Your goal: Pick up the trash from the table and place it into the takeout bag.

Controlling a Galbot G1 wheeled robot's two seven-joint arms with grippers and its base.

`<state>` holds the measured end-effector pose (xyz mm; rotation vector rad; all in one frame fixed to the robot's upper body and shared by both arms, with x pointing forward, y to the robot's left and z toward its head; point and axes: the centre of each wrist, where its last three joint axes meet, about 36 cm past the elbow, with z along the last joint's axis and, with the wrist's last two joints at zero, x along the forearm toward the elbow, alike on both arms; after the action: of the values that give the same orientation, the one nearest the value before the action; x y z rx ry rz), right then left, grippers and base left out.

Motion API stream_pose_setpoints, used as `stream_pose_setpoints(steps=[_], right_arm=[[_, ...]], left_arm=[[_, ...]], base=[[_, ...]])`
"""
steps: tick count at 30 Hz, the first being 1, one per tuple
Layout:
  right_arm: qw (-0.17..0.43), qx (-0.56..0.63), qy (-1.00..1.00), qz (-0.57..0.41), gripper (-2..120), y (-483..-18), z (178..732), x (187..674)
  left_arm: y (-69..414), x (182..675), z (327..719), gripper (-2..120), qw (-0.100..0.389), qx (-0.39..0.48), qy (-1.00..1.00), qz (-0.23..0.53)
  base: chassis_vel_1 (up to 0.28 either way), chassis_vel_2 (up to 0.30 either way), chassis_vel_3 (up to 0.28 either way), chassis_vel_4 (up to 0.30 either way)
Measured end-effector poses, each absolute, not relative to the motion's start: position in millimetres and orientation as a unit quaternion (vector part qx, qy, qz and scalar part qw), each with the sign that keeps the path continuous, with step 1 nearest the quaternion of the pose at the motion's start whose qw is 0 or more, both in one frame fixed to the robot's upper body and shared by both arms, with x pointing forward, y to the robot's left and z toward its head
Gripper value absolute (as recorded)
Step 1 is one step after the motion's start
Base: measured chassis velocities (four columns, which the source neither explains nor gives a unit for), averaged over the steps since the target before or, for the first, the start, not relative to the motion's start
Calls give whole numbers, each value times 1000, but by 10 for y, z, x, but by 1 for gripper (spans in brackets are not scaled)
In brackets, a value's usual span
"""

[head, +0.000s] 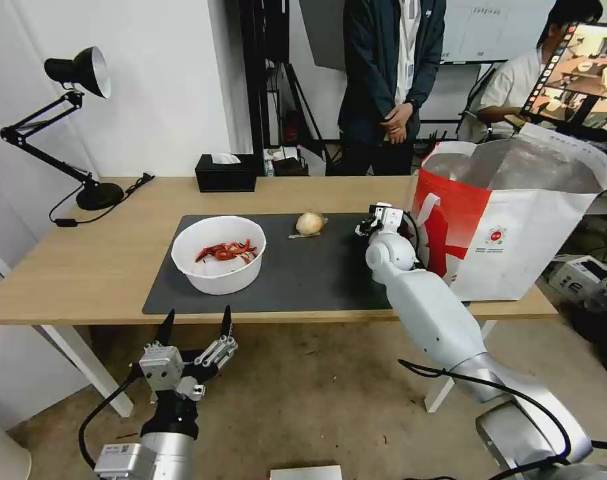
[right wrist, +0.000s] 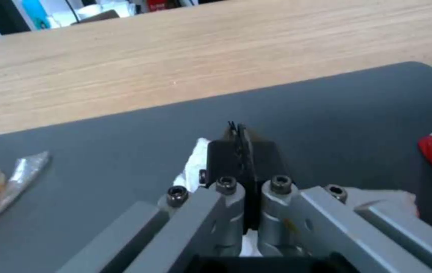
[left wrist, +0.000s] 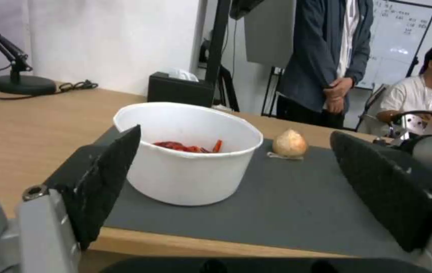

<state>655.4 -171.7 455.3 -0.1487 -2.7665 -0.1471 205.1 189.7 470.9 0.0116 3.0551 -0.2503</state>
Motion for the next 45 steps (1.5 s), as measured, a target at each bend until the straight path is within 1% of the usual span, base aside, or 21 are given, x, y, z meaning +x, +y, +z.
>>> stream_pose_setpoints(steps=[7, 10, 14, 16, 19, 21, 24, 27, 29, 31, 33, 34, 36, 38, 39, 41, 42, 45], right_arm=[[156, -38, -986, -52, 0, -1678, 4641, 6465], [126, 1, -991, -52, 0, -1573, 4742, 6316], [113, 25, -992, -50, 0, -1510, 4779, 6240], [92, 66, -992, -48, 0, -1398, 4848, 6119], [78, 90, -992, -48, 0, -1313, 4918, 6042], [55, 117, -991, -46, 0, -1205, 5070, 5930], [37, 128, -990, -44, 0, -1157, 5215, 5872], [22, 132, -990, -42, 0, -1134, 5368, 5821], [6, 131, -990, -41, 0, -1132, 5601, 5765], [0, 127, -991, -41, 0, -1142, 5711, 5743], [-10, 115, -992, -43, 0, -1190, 5973, 5699], [-10, 115, -992, -43, 0, -1190, 5973, 5699], [-16, 97, -994, -46, 0, -1315, 6266, 5636], [-20, 81, -995, -50, 0, -1524, 6461, 5594], [-20, 81, -995, -50, 0, -1524, 6461, 5594], [-24, 59, -997, -44, 0, -1832, 6599, 5572], [-24, 59, -997, -44, 0, -1832, 6599, 5572], [-26, 13, -999, -32, 0, -2336, 6723, 5538]], left_arm=[[1893, 2057, 4723, 100, 41, 2, 996, -83], [1895, 2059, 4725, 100, 42, 1, 996, -83], [1895, 2060, 4726, 100, 42, 0, 996, -83], [1892, 2061, 4726, 100, 42, 0, 996, -84], [1889, 2062, 4727, 100, 42, 0, 996, -85], [1890, 2061, 4727, 100, 42, 0, 996, -85], [1891, 2060, 4727, 100, 42, -1, 996, -84], [1891, 2058, 4730, 100, 43, -1, 996, -84], [1891, 2054, 4735, 100, 43, -1, 995, -85], [1891, 2053, 4737, 100, 43, -1, 995, -85], [1892, 2052, 4742, 100, 44, -1, 995, -84], [1892, 2052, 4742, 100, 44, -1, 995, -84], [1893, 2051, 4747, 100, 44, -1, 995, -84], [1889, 2056, 4750, 100, 45, 0, 995, -85], [1889, 2056, 4750, 100, 45, 0, 995, -85], [1888, 2064, 4754, 100, 45, 1, 995, -85], [1888, 2064, 4754, 100, 45, 1, 995, -85], [1880, 2069, 4754, 100, 45, 2, 995, -86]], base=[[0, 0, 0, 0], [0, 0, 0, 0], [0, 0, 0, 0], [0, 0, 0, 0], [0, 0, 0, 0], [0, 0, 0, 0], [0, 0, 0, 0], [0, 0, 0, 0], [0, 0, 0, 0], [0, 0, 0, 0], [0, 0, 0, 0], [0, 0, 0, 0], [0, 0, 0, 0], [0, 0, 0, 0], [0, 0, 0, 0], [0, 0, 0, 0], [0, 0, 0, 0], [0, 0, 0, 0]])
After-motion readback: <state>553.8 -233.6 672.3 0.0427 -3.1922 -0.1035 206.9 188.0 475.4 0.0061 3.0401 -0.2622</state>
